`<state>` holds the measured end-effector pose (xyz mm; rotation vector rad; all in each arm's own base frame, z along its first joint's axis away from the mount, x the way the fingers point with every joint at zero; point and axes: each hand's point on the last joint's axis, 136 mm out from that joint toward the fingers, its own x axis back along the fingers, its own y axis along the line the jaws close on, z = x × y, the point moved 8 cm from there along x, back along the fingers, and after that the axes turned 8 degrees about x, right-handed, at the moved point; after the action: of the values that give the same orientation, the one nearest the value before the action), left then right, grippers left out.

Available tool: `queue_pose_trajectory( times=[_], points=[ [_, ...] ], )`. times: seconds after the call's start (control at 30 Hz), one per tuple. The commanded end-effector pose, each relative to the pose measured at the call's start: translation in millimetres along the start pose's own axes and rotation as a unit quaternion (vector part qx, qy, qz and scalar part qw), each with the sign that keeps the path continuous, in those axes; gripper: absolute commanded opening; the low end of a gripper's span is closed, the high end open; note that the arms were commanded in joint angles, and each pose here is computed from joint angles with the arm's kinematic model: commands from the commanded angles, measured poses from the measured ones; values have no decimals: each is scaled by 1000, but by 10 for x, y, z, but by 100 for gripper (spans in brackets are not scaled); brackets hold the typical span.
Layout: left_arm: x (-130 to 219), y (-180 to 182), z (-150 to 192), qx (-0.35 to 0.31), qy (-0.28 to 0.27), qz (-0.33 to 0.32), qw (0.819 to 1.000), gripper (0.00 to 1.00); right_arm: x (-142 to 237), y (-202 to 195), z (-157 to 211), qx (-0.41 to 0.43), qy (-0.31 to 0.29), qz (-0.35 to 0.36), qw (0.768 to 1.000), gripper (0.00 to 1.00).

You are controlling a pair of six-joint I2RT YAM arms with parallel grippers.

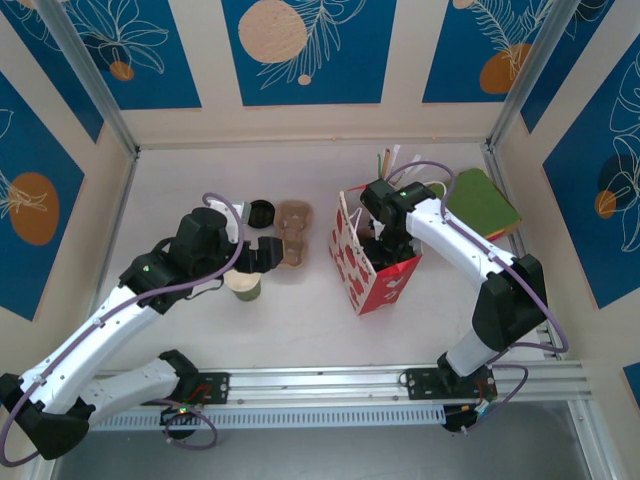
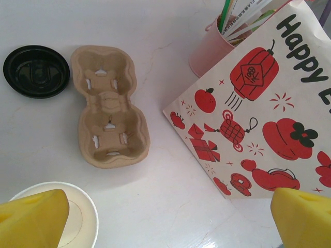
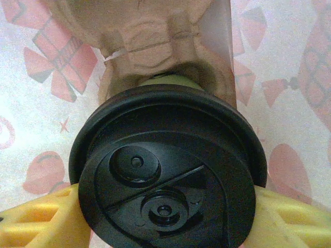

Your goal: Pack the takeout coffee

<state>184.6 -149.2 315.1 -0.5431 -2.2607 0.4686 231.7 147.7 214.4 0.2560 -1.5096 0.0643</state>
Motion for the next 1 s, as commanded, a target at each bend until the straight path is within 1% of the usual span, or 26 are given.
queue_pose_trajectory(
  times=[0.0, 0.63, 0.97],
  points=[
    [17, 21, 6, 6, 1, 2, 1000, 100, -40, -27, 34, 2, 8, -1, 1000, 65],
    [14, 18, 5, 5, 2, 3, 1000, 100, -34, -36, 27, 1, 6, 0, 1000, 65],
    [12, 10, -2, 6, 2, 5, 1000, 100, -89, -31, 7, 2, 9, -4, 1000, 65]
  ],
)
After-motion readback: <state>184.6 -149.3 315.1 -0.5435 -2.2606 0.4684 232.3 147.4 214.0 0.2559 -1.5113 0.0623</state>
